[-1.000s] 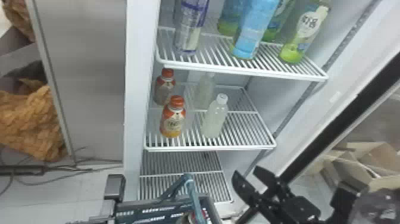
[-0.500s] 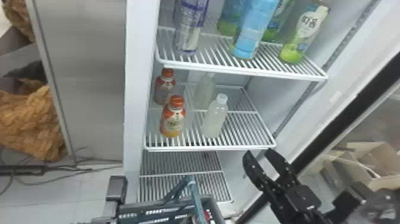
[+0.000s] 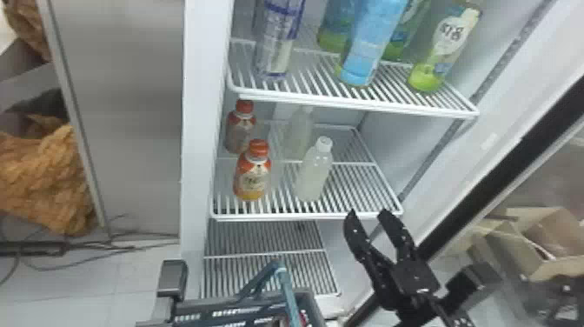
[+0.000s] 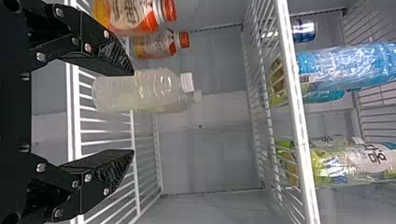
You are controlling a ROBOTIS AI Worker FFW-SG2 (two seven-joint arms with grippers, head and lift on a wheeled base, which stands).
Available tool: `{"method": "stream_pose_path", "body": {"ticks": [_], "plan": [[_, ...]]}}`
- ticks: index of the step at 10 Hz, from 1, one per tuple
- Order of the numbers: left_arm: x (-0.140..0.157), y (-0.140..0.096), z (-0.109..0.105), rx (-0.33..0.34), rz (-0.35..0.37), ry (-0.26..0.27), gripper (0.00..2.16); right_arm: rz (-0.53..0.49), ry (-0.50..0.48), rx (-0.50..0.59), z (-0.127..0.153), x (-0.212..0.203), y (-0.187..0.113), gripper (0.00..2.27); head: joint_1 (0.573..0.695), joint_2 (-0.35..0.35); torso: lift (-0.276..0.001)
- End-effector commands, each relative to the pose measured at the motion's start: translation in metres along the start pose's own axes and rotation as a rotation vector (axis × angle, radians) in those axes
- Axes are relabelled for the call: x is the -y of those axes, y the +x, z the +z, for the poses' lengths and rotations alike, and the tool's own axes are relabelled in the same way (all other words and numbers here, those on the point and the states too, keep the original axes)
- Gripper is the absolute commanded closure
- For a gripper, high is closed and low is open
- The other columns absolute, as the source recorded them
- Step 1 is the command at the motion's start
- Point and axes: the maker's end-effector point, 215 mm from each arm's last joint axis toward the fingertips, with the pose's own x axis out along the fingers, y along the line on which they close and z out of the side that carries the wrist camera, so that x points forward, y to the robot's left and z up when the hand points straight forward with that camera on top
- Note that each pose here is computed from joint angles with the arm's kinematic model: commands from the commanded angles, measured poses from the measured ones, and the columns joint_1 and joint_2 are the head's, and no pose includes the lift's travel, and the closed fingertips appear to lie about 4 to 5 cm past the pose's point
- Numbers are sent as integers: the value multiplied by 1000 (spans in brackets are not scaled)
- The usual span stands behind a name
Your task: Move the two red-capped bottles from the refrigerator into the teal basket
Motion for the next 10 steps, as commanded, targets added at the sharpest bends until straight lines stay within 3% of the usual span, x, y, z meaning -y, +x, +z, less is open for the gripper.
{"method": "stream_pose_path", "body": {"ticks": [1,4,10], "plan": [[-2,2,-1,2,1,-2,1107,-13,-31,-13,-13,-1,9,479,695,-350,-228],[-4,3,-3,11,0,-11,1107,10,-53,19,-13,-26,20,481,695,-350,-228],[-3,4,-4,30,-14,-27,1107,-14,-73,76,8,-24,14,486,695,-350,-228]]}}
